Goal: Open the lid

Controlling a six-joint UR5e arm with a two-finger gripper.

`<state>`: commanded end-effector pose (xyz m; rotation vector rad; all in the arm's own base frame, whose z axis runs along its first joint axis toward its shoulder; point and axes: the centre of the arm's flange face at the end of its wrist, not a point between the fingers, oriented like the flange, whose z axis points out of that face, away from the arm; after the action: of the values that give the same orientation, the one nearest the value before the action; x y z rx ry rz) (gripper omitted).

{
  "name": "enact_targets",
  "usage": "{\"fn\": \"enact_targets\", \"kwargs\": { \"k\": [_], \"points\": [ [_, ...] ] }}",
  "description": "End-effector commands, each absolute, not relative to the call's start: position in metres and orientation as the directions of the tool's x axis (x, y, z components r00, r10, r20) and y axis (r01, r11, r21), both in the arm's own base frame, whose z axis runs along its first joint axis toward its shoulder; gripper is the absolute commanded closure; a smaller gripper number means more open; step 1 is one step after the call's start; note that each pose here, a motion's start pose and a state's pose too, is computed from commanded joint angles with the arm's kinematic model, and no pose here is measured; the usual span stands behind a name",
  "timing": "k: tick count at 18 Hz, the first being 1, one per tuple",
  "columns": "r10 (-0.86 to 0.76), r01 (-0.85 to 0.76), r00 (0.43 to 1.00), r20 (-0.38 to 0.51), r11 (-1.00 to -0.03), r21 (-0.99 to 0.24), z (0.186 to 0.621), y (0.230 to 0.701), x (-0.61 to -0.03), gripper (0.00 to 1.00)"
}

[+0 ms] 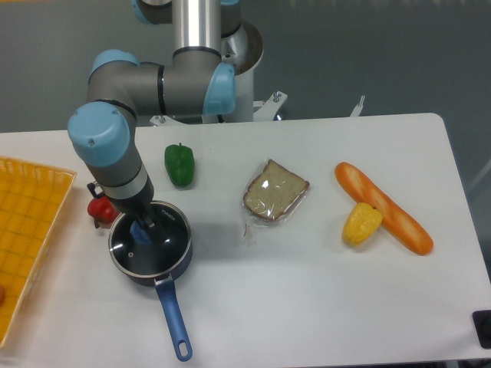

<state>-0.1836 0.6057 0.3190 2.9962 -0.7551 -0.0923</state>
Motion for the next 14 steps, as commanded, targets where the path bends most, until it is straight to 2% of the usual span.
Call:
{"fn": "enact_targets", "kwargs": {
  "k": [14],
  "points": [
    [-0.452, -0.450, 0.892, -0.022, -0.890, 0.069, 0.301, 0.613, -0.173, 0.00]
  ]
}}
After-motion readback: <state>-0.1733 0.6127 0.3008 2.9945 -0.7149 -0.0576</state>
